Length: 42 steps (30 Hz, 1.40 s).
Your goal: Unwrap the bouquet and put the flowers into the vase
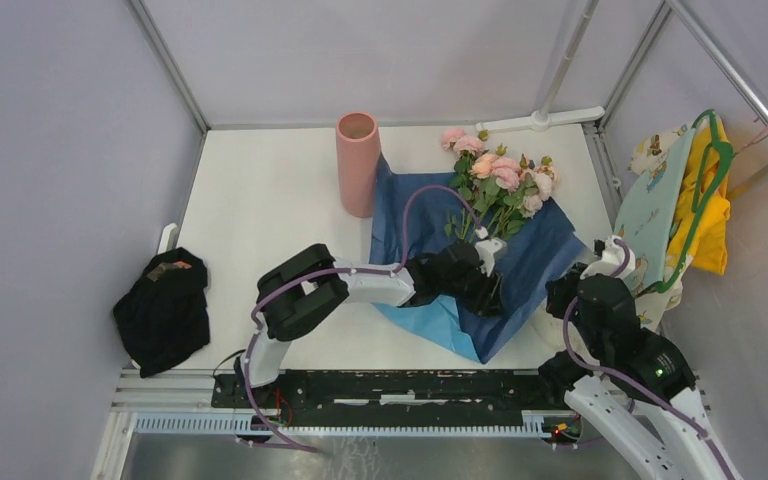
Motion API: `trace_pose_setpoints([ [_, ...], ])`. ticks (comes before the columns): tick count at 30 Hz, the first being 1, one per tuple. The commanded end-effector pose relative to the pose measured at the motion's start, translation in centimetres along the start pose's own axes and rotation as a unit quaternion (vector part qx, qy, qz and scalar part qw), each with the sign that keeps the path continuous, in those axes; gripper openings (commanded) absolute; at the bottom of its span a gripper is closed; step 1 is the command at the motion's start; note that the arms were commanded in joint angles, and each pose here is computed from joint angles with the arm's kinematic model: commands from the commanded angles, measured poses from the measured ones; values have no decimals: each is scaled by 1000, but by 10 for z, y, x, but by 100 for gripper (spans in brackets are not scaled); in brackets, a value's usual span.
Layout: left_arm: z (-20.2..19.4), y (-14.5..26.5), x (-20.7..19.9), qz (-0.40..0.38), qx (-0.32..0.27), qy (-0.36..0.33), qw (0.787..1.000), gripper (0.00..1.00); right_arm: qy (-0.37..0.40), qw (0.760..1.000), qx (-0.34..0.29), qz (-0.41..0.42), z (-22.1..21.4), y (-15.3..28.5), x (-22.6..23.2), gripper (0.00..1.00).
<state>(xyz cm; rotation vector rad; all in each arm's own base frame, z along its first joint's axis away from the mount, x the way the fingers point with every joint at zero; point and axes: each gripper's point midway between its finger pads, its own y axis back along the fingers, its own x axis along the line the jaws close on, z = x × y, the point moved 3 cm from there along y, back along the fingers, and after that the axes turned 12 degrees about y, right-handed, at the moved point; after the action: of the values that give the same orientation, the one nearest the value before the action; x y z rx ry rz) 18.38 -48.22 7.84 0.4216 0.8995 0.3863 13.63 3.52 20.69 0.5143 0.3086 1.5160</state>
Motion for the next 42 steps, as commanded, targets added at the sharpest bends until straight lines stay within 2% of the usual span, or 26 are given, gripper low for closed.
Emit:
trace_pose_setpoints([
  [1,-9,-5,-54,-96,25,-62,993,51,-22,997,-79,6,48,26,-2,16],
  [6,-37,-17,-44,-92,79,-55,991,51,-16,989,-143,44,97,46,12,42],
  [8,-46,-21,-40,-85,92,-56,991,50,-4,987,-153,58,108,44,21,49],
  [13,-56,-14,-23,-41,93,-63,993,47,24,987,-142,73,107,14,41,49],
  [17,-53,12,1,44,61,-72,995,46,34,989,-132,62,98,-8,46,49],
  [21,-67,44,20,96,50,-41,993,44,43,990,-121,54,88,-25,49,49],
  [31,-97,103,4,155,42,-49,986,43,68,993,-58,71,36,-76,64,49],
  [33,-97,112,-6,176,24,-65,982,43,80,992,-40,85,23,-88,71,49],
  [37,-77,144,-28,244,-47,-78,966,43,104,984,-15,142,0,-105,90,47],
  [42,-39,217,-53,249,-176,-22,952,44,128,966,-3,224,-12,-112,115,46],
])
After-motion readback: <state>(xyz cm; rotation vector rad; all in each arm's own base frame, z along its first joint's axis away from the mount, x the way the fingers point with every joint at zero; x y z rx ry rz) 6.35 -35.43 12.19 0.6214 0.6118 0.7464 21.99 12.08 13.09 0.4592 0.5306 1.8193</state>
